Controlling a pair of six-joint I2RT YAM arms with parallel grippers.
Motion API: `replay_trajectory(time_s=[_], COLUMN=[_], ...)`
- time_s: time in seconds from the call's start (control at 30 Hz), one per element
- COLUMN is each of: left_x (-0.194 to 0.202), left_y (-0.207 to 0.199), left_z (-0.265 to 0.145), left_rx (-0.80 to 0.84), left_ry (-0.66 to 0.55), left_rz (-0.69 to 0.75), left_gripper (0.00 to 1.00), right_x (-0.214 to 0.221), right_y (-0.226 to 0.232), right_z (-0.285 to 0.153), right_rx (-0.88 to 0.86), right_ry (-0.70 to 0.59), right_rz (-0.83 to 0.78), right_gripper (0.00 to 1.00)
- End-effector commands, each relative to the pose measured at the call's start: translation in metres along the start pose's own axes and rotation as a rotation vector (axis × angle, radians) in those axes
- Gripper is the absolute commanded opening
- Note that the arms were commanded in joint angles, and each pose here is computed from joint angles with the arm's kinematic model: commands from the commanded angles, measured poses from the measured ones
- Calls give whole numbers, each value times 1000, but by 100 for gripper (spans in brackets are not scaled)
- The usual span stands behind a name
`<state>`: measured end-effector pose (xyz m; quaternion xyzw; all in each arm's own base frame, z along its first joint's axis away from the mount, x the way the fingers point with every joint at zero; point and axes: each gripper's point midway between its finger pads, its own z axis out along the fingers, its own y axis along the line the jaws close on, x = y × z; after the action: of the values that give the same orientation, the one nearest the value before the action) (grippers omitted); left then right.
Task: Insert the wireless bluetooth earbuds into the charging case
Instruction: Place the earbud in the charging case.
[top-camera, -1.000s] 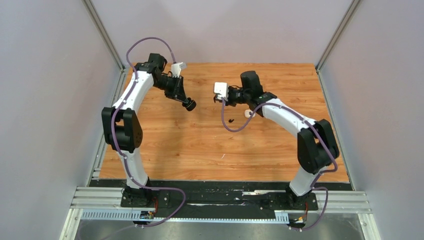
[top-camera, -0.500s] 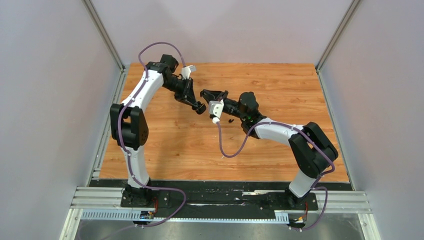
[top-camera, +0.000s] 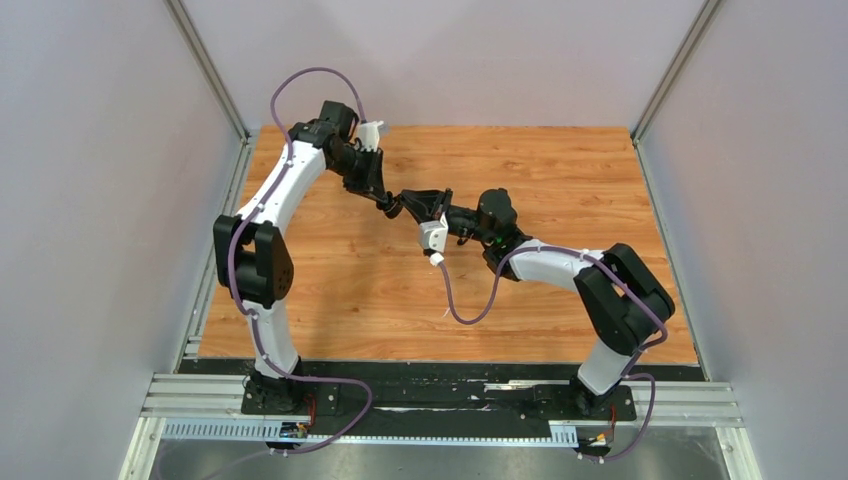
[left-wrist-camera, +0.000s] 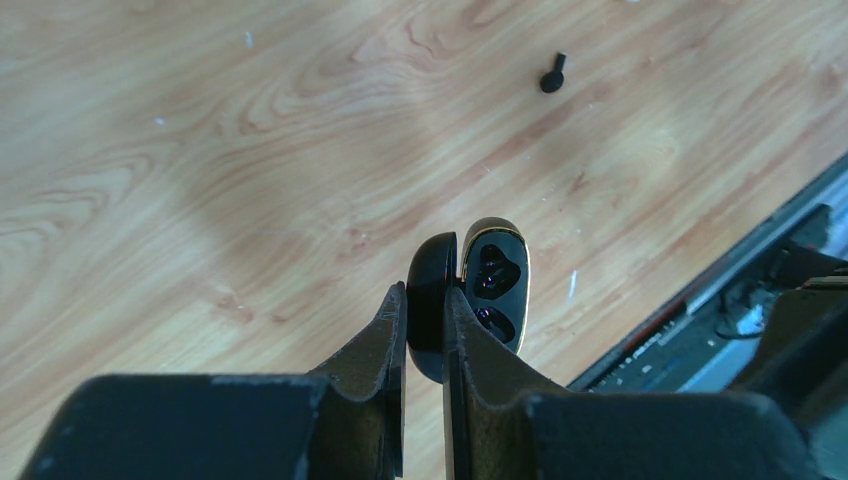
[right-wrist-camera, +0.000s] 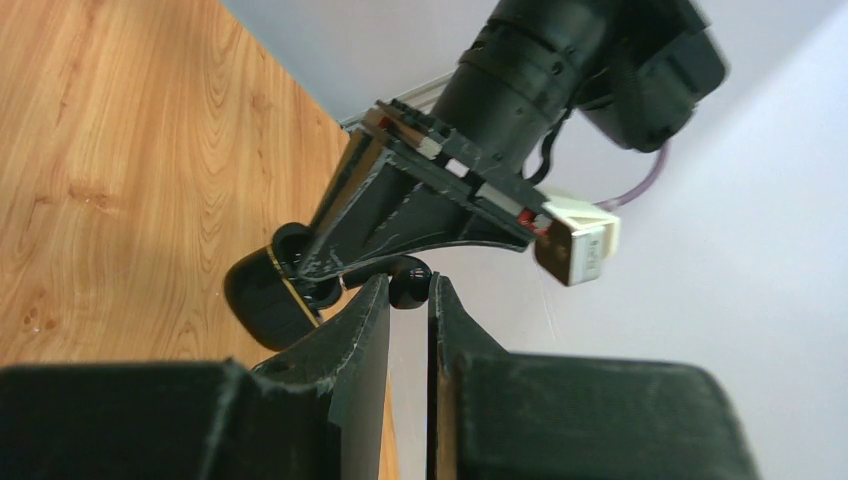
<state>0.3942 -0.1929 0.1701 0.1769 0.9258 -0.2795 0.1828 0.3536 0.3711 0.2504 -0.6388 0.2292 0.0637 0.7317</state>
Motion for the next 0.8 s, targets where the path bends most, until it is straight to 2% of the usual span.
replay_trajectory(time_s=[0.0,0.27,0.77], left_x=[-30,-28,-26], left_y=[-15,-25,-47], left_z=[-36,-43,-43], left_rx=[-101,-173,-96], left_ry=[-164,-197,-192], left_rz=[140,283,328], left_gripper=[0,0,0], right_x=[-7,-9,-3], right_y=[3,6,8], right_z=[7,16,22], right_rx=[7,23,12], right_ry=[-49,-63,-51], right_rz=[-81,-100,-161], right_gripper=[0,0,0])
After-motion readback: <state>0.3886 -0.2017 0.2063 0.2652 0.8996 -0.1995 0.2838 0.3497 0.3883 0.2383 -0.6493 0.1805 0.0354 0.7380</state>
